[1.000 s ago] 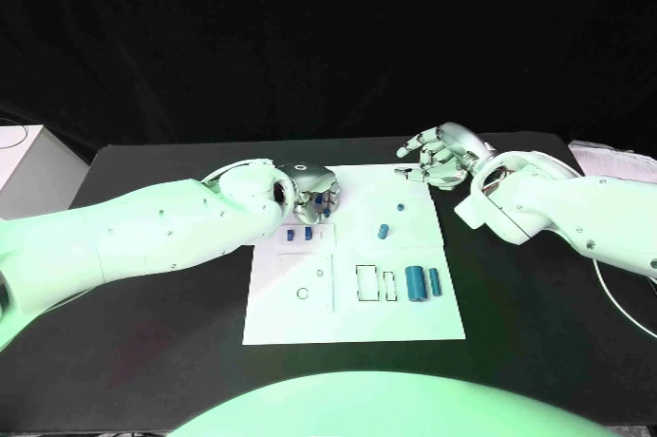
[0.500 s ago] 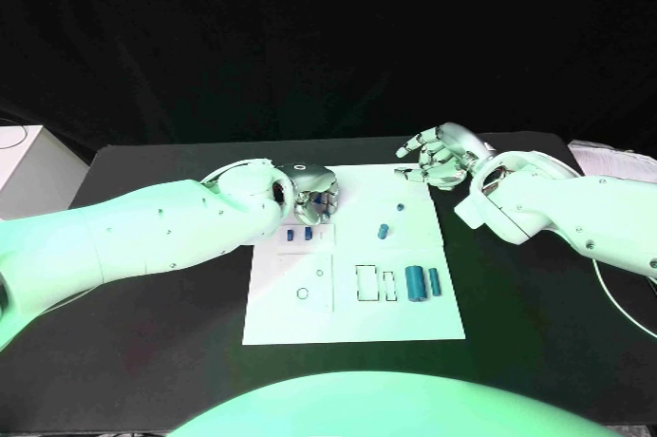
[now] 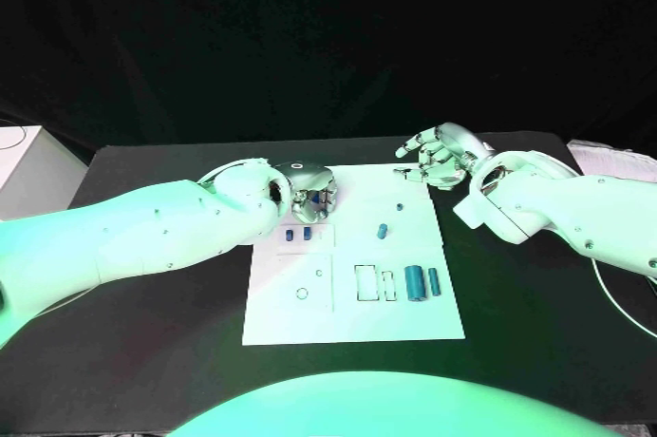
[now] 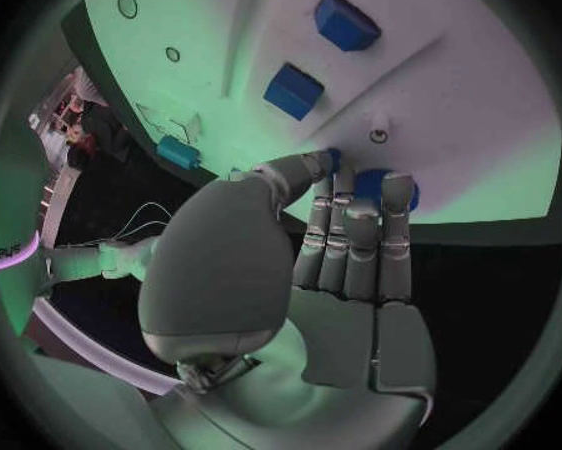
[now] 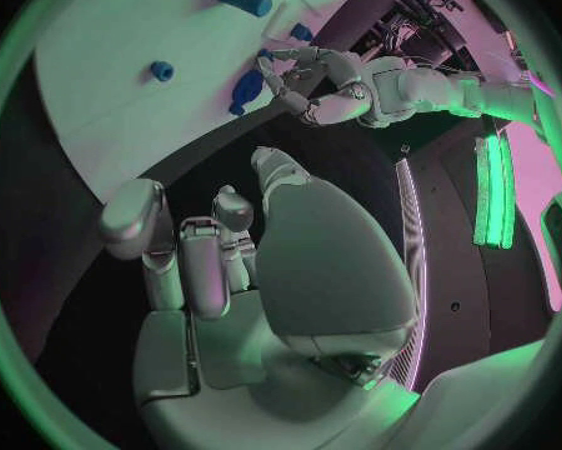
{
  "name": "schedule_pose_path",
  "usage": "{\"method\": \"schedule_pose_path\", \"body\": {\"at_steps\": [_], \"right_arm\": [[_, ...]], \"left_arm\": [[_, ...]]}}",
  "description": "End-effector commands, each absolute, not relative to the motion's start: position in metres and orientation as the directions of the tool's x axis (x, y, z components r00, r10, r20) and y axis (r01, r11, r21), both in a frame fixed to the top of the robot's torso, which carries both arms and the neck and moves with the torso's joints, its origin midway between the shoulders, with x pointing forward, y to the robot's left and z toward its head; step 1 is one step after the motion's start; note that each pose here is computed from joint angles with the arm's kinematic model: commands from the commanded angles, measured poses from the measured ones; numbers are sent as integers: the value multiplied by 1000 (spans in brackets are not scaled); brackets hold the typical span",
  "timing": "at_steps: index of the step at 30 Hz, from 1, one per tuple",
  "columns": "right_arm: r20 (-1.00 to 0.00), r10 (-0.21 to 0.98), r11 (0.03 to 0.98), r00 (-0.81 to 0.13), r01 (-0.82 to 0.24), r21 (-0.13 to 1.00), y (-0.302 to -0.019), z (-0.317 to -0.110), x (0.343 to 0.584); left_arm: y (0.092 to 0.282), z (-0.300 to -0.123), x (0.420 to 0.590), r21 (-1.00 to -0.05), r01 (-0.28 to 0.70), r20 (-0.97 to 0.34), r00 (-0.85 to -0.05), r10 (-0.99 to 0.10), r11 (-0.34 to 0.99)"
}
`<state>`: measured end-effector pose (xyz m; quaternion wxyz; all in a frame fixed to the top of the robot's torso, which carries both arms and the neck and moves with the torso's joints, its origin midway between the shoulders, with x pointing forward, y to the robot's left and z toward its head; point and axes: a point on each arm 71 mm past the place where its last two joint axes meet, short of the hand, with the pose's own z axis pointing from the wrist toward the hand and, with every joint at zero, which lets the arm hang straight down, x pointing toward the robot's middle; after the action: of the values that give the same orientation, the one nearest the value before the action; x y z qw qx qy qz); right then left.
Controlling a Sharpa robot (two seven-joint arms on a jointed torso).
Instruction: Assemble the parts on the task board
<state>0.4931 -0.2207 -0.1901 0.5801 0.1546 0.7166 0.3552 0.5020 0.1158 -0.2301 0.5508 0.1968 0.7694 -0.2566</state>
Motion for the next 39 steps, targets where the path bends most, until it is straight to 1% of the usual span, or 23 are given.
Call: {"method": "schedule_pose_path", "body": {"at_steps": [1,5,9,14,17,26,39], "right_arm": [[-722,628,697,-291,-202,688,-219,-190,492],[-722,627,697,-291,-203,688,-219,-190,492],[-722,628,697,-291,-202,688,-219,-190,492],[-722,628,698,-289,-202,687,-220,-190,492],[-722,628,698,-289,-201,687,-220,-190,492],[-723,628,699,-288,-199,687,-221,-190,492],[-723,628,700,-286,-198,686,-222,-190,492]], "left_arm": [[114,-226,500,-203,604,-956,-293,-22,771],[118,-222,497,-223,606,-954,-296,-44,764],[123,-214,494,-250,603,-951,-301,-74,758],[132,-203,490,-274,594,-946,-310,-99,756],[138,-201,489,-278,585,-943,-319,-99,762],[155,-205,493,-267,548,-935,-346,-75,793],[166,-213,500,-239,519,-932,-359,-44,820]]}}
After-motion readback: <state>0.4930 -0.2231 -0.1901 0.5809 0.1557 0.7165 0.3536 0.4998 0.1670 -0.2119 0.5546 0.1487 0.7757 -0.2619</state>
